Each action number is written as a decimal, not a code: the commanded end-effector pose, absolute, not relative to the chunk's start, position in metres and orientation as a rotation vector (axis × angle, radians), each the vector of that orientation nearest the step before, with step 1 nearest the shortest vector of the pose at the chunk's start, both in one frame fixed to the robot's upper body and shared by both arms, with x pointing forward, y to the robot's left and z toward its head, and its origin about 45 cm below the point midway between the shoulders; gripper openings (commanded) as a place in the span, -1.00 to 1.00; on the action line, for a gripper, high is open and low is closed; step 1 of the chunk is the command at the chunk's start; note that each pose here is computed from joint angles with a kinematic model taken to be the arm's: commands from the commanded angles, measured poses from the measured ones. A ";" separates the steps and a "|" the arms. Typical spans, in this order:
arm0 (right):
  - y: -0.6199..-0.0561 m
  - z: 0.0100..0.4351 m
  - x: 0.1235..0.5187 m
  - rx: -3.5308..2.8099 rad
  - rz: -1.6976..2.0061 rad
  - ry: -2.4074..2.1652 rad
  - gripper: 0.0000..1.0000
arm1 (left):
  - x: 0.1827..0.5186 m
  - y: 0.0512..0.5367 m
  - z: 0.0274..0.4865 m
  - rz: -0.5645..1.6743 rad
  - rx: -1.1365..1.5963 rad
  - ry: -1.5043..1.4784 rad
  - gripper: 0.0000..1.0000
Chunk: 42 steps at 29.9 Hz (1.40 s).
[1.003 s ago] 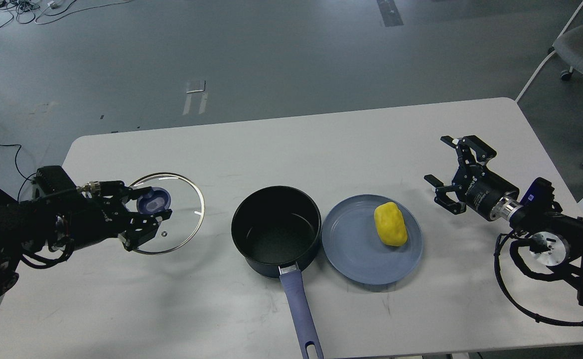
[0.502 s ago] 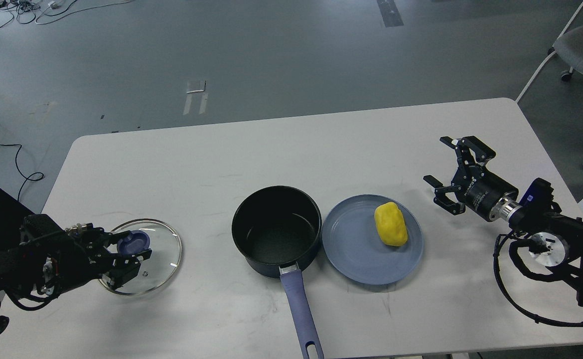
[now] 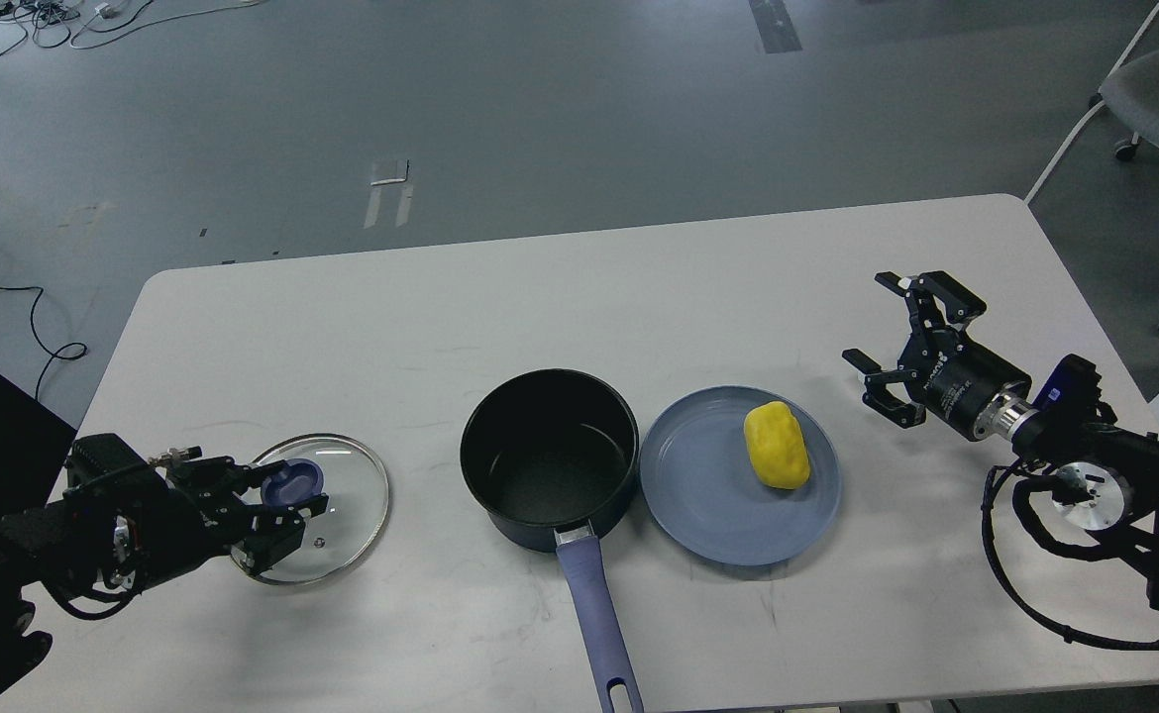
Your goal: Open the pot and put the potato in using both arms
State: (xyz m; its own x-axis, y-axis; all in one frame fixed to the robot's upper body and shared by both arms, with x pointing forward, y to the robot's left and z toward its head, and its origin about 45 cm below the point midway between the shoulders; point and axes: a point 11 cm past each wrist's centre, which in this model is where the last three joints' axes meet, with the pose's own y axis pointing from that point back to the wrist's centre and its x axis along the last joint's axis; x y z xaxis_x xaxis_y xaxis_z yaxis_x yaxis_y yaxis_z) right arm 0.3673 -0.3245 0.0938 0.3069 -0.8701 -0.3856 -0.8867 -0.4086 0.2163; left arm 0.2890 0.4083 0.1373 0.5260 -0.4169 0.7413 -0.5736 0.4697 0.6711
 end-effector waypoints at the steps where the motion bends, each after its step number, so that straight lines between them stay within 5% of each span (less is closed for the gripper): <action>1: -0.324 0.093 0.367 -2.509 0.706 1.687 1.00 | 0.290 0.409 0.137 0.125 1.141 -1.073 0.39; 4: -0.325 0.093 0.367 -2.509 0.705 1.689 1.00 | 0.292 0.410 0.139 0.132 1.142 -1.078 0.81; 7: -0.325 0.094 0.367 -2.510 0.703 1.688 1.00 | 0.294 0.409 0.142 0.159 1.133 -1.070 0.93; 14: -0.323 0.095 0.368 -2.515 0.701 1.678 1.00 | 0.302 0.414 0.158 0.243 1.120 -1.053 0.95; 22: -0.330 0.129 0.376 -2.833 0.476 1.568 1.00 | 0.340 0.391 0.241 0.571 0.869 -0.837 0.95; 32: -0.336 0.235 0.393 -3.613 -0.472 1.029 1.00 | 0.373 0.354 0.333 0.769 0.210 -0.232 0.95; 42: -0.307 0.258 0.387 -3.980 -1.342 0.041 1.00 | 0.403 0.343 0.374 0.885 -0.130 -0.156 0.95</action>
State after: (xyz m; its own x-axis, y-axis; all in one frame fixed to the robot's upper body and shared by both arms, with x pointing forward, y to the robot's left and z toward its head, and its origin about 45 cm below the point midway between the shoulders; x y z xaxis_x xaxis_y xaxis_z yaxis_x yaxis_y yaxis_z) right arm 0.3888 -0.3249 0.2571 0.8611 0.1319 0.4910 -0.3582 -0.5280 0.7700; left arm 0.3994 0.3448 0.3690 0.6352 0.7662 0.0973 -0.7525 0.6424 -0.1453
